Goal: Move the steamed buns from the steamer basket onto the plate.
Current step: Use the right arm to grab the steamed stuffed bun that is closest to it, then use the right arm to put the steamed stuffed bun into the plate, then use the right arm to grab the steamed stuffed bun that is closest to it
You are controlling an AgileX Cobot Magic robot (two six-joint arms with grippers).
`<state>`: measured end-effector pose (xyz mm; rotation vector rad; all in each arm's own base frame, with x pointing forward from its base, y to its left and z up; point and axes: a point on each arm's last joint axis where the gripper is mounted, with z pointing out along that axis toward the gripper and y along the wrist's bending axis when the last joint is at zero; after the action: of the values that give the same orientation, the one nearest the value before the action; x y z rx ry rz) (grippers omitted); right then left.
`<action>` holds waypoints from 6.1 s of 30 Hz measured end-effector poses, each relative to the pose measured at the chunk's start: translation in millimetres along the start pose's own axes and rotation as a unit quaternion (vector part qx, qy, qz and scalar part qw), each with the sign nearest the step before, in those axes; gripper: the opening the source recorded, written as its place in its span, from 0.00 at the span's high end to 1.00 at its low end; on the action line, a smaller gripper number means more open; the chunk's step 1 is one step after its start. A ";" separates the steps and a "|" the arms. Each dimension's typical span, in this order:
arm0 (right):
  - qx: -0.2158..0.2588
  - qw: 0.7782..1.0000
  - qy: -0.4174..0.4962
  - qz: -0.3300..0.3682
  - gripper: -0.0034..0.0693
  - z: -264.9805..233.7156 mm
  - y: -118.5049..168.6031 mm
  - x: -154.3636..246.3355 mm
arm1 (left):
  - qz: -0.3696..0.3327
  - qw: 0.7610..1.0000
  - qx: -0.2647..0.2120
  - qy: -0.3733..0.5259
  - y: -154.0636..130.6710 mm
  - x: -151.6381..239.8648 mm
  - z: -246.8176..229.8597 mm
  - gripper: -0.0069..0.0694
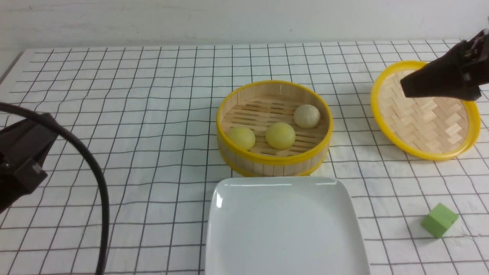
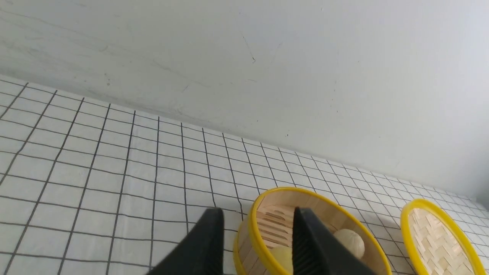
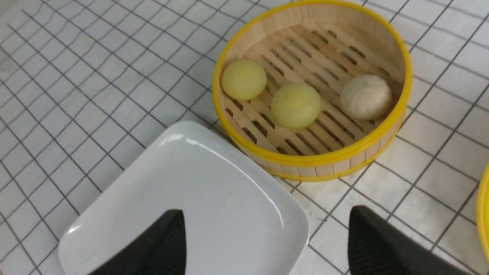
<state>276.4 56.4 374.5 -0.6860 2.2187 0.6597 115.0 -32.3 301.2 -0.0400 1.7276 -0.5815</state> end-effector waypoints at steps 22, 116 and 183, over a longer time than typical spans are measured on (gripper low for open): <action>0.044 0.976 0.191 -0.089 0.20 124.0 -20.1 -62.5 | -0.003 0.999 0.033 0.024 -5.9 4.2 0.0 0.54; 0.032 0.984 0.170 0.051 0.92 78.6 42.9 -52.4 | -0.001 1.000 0.015 0.012 -2.6 2.2 0.3 0.54; 0.002 0.993 0.087 -0.076 0.17 135.4 23.5 -18.0 | -0.001 1.000 0.015 0.012 -2.6 2.2 0.3 0.54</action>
<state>336.7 163.3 310.3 -0.9324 2.2954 0.5366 114.0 -35.4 300.2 -0.0145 1.7425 -0.6121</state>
